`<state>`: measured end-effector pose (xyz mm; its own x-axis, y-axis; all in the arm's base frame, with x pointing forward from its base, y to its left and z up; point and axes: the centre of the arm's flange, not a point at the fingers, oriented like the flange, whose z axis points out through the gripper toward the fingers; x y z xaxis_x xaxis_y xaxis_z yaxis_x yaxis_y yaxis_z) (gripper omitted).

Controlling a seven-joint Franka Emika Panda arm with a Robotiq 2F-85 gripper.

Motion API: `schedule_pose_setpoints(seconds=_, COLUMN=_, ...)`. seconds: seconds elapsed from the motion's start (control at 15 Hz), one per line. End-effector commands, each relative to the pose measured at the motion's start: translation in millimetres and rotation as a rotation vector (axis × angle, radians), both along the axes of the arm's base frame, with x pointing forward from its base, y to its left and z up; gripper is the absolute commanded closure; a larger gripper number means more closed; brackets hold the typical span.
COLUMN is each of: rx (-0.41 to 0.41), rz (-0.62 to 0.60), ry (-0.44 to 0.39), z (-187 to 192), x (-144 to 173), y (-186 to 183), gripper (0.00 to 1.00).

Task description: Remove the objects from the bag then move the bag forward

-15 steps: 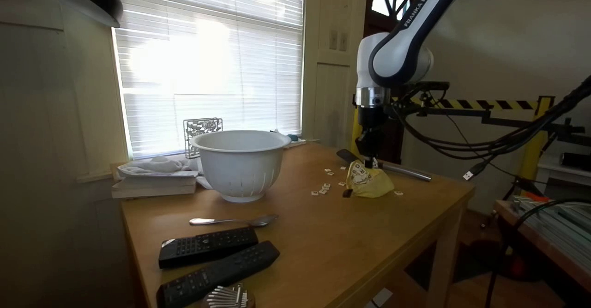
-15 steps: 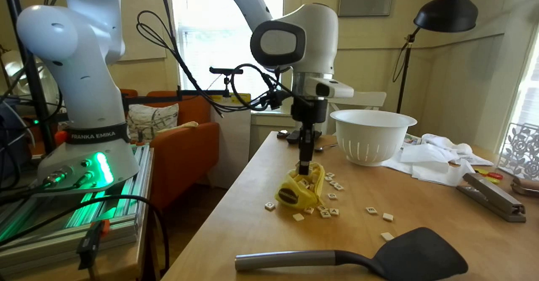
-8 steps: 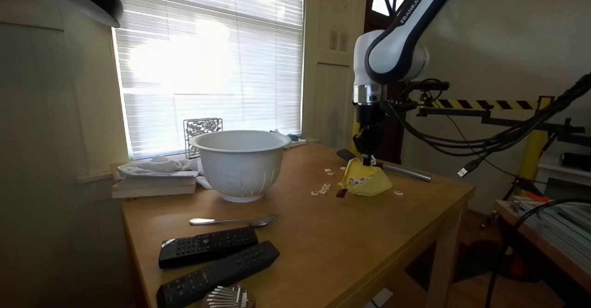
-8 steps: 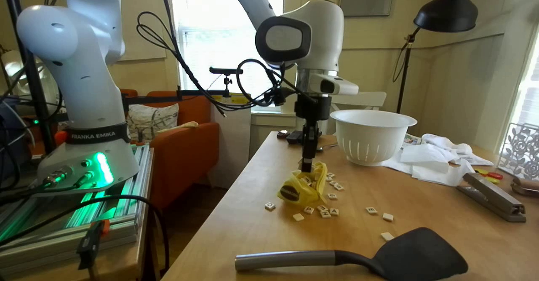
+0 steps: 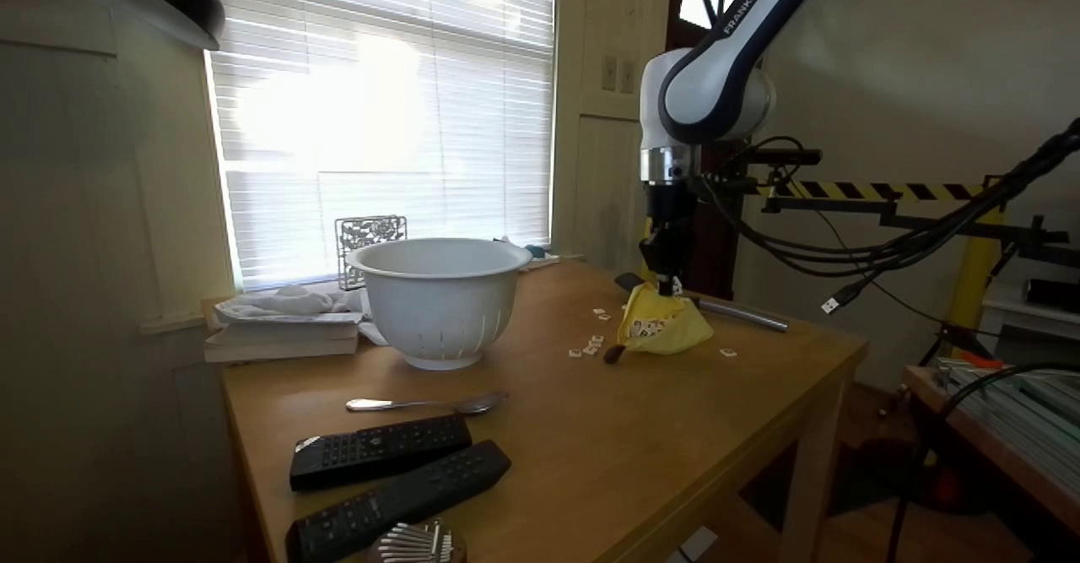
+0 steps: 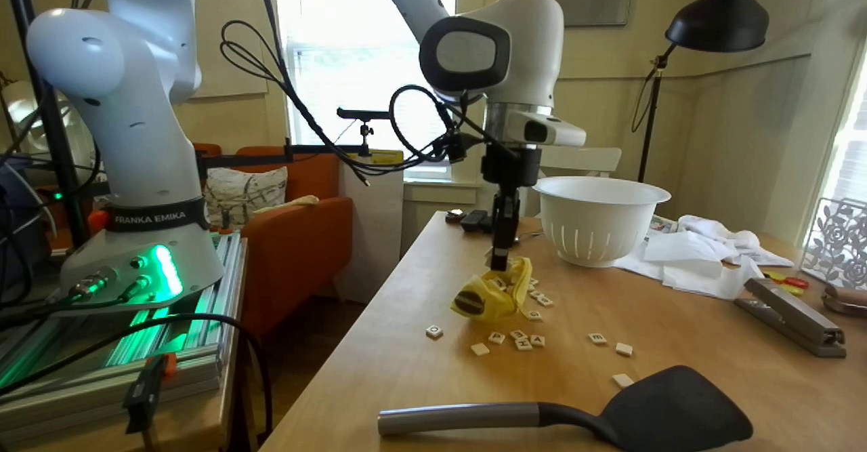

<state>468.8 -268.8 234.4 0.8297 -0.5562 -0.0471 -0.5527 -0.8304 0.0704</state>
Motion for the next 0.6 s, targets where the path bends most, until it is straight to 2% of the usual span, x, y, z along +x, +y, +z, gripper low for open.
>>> schedule_pose_setpoints(seconds=0.0, rx=0.035, rz=-0.039, ry=-0.013, z=20.3, x=14.3, y=-6.2, gripper=0.96)
schedule_pose_setpoints(seconds=0.53, rx=0.055, rz=-0.073, ry=-0.042, z=39.7, x=35.6, y=-15.0, gripper=0.96)
